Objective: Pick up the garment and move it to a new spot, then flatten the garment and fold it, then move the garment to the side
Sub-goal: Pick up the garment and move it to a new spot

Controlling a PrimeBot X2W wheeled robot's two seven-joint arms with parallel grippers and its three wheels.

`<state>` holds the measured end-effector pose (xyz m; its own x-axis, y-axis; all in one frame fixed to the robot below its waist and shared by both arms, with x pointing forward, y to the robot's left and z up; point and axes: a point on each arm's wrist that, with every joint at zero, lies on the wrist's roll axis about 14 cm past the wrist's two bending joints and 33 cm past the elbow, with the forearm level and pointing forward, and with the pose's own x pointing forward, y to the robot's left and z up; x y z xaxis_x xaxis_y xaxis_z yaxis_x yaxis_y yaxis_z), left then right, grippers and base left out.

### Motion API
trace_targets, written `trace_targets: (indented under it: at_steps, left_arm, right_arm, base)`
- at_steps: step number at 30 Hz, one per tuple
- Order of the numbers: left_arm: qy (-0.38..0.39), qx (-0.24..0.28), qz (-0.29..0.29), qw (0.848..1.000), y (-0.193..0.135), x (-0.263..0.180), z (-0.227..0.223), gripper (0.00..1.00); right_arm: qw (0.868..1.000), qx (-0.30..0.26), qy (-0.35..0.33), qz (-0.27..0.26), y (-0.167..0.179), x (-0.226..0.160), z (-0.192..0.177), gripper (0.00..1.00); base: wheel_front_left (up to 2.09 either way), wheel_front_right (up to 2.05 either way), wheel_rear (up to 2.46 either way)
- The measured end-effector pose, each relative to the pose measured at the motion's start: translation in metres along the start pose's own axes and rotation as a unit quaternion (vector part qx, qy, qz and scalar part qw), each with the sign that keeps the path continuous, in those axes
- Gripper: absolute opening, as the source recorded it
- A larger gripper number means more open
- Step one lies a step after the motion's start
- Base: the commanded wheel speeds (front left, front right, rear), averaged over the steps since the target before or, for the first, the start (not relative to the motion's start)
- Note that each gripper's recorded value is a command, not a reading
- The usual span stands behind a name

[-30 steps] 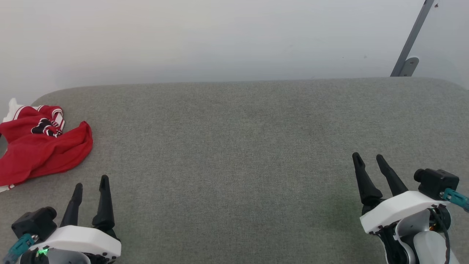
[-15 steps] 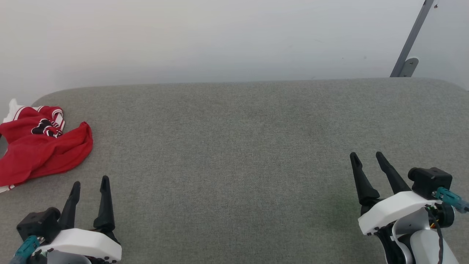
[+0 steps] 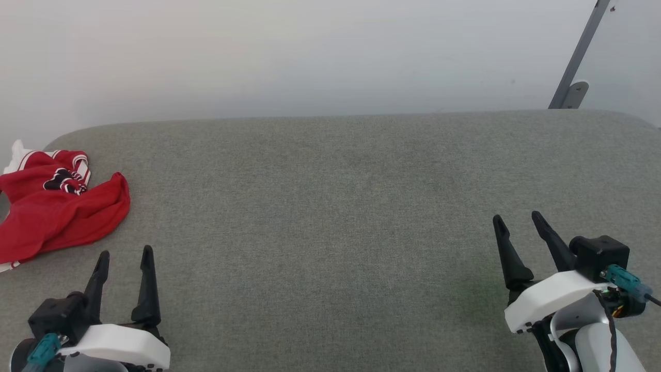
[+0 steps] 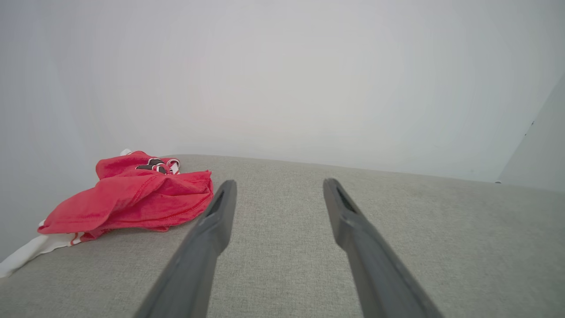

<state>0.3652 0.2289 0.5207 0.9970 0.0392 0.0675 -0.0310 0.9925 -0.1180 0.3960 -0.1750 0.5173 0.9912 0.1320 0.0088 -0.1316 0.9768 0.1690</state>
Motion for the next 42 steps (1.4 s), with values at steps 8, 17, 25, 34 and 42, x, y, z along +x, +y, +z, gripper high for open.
trace_targets:
  at_steps: [8,17,25,34,42]
  left_arm:
    - [-0.003,0.025,-0.008,1.000,-0.002,-0.002,0.000,1.00]
    - [-0.007,0.035,-0.011,0.999,-0.003,-0.002,0.002,1.00]
    - [-0.007,0.028,-0.009,1.000,-0.002,-0.003,0.001,1.00]
    - [-0.011,0.011,0.043,0.999,0.028,-0.015,0.007,1.00]
    - [-0.013,0.017,0.105,0.994,0.068,-0.045,0.015,1.00]
  right_arm:
    - [1.000,-0.028,-0.003,0.002,0.000,0.000,0.001,1.00]
    - [0.999,-0.042,-0.004,0.001,-0.001,0.000,0.003,1.00]
    - [0.999,-0.044,-0.005,0.003,0.000,0.000,0.003,1.00]
    - [0.998,-0.048,0.001,0.041,0.025,0.010,-0.001,1.00]
    - [0.992,-0.050,0.015,0.118,0.079,0.024,-0.011,1.00]
  base:
    - [0.00,0.00,0.00]
    - [0.00,0.00,0.00]
    - [0.00,0.00,0.00]
    - [0.00,0.00,0.00]
    - [0.00,0.00,0.00]
